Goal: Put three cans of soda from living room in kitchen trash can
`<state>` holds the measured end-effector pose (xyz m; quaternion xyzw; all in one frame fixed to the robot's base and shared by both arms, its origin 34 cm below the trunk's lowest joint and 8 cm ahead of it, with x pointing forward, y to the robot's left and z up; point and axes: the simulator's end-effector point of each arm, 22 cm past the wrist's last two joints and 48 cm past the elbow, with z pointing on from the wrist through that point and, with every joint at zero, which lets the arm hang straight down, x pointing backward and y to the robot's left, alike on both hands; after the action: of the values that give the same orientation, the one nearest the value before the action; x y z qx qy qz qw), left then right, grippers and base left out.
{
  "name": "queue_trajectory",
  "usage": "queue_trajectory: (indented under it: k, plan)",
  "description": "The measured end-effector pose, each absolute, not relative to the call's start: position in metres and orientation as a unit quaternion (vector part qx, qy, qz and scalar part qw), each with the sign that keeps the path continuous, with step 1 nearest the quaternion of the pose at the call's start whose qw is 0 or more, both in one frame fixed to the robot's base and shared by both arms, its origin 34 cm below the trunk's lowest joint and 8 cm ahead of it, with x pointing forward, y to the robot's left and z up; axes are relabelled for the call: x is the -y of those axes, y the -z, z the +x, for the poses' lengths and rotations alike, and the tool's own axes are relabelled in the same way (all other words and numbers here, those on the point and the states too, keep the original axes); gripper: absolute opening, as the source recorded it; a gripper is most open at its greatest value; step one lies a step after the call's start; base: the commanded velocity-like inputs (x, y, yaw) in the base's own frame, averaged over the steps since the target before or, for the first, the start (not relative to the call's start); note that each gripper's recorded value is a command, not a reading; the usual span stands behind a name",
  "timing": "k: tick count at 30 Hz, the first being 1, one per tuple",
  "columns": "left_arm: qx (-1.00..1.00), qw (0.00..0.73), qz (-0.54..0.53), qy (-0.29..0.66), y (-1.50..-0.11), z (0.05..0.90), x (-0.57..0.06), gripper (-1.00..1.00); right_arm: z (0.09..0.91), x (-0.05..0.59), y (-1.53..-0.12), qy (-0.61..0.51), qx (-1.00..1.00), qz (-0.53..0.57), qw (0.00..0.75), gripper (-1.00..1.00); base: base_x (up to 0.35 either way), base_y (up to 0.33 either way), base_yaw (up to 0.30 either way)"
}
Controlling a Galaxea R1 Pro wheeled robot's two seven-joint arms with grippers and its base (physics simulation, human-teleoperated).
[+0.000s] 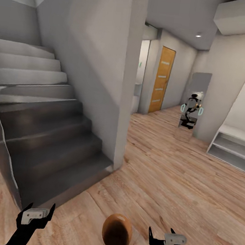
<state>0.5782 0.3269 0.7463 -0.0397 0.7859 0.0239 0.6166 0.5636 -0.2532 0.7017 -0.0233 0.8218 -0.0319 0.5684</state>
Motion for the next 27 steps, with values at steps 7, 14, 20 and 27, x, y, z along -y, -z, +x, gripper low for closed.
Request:
queue_trajectory:
  k: [7,14,20,27]
  plan:
    - [-0.786,0.616,-0.040,-0.024,-0.746,0.578,-0.327,1.00,0.563,0.250,-0.700,0.030,-0.823,-0.027,0.566,1.00,0.072,-0.152,0.005]
    - [-0.788,0.615,-0.037,-0.023,-0.746,0.579,-0.326,1.00,0.563,0.250,-0.691,0.034,-0.838,-0.031,0.544,1.00,0.008,-0.017,0.000]
    - [-0.805,0.592,-0.039,-0.017,-0.735,0.576,-0.326,1.00,0.565,0.247,-0.694,0.029,-0.839,-0.031,0.543,1.00,0.001,-0.003,0.000]
    - [-0.818,0.574,-0.038,-0.012,-0.724,0.571,-0.325,1.00,0.566,0.213,-0.699,0.005,-0.844,-0.057,0.534,1.00,0.000,0.000,0.000]
